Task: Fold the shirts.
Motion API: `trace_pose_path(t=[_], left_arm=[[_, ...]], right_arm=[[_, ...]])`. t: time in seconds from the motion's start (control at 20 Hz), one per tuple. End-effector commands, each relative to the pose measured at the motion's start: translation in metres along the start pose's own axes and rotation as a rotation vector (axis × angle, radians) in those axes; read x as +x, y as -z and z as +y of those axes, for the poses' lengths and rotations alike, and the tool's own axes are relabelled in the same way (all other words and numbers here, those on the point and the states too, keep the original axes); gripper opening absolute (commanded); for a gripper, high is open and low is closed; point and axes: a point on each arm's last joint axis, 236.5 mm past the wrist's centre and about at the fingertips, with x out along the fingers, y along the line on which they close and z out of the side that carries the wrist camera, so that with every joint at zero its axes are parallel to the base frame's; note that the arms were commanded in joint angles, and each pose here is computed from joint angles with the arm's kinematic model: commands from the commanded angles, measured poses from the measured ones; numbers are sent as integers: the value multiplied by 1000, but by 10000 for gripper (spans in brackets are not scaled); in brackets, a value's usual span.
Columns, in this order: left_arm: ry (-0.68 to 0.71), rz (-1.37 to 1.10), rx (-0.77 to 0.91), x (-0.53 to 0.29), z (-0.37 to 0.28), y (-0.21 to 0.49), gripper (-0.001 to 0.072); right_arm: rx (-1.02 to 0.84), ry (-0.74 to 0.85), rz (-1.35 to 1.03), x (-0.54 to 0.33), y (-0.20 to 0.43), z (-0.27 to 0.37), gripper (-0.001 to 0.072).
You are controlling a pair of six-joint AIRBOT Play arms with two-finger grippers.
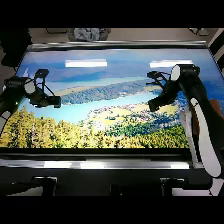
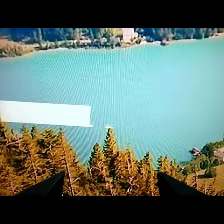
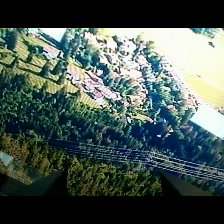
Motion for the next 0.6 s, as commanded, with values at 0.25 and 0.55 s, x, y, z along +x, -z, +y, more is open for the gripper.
trace_pose_path(t=[0.25, 0.55], left_arm=[[40, -443, 22, -21, -10, -102, 703], [-70, -449, -383, 4, 135, -148, 710]], right_arm=[[0, 15, -16, 0, -4, -4, 687], [30, 15, -16, 0, -4, -3, 687]])
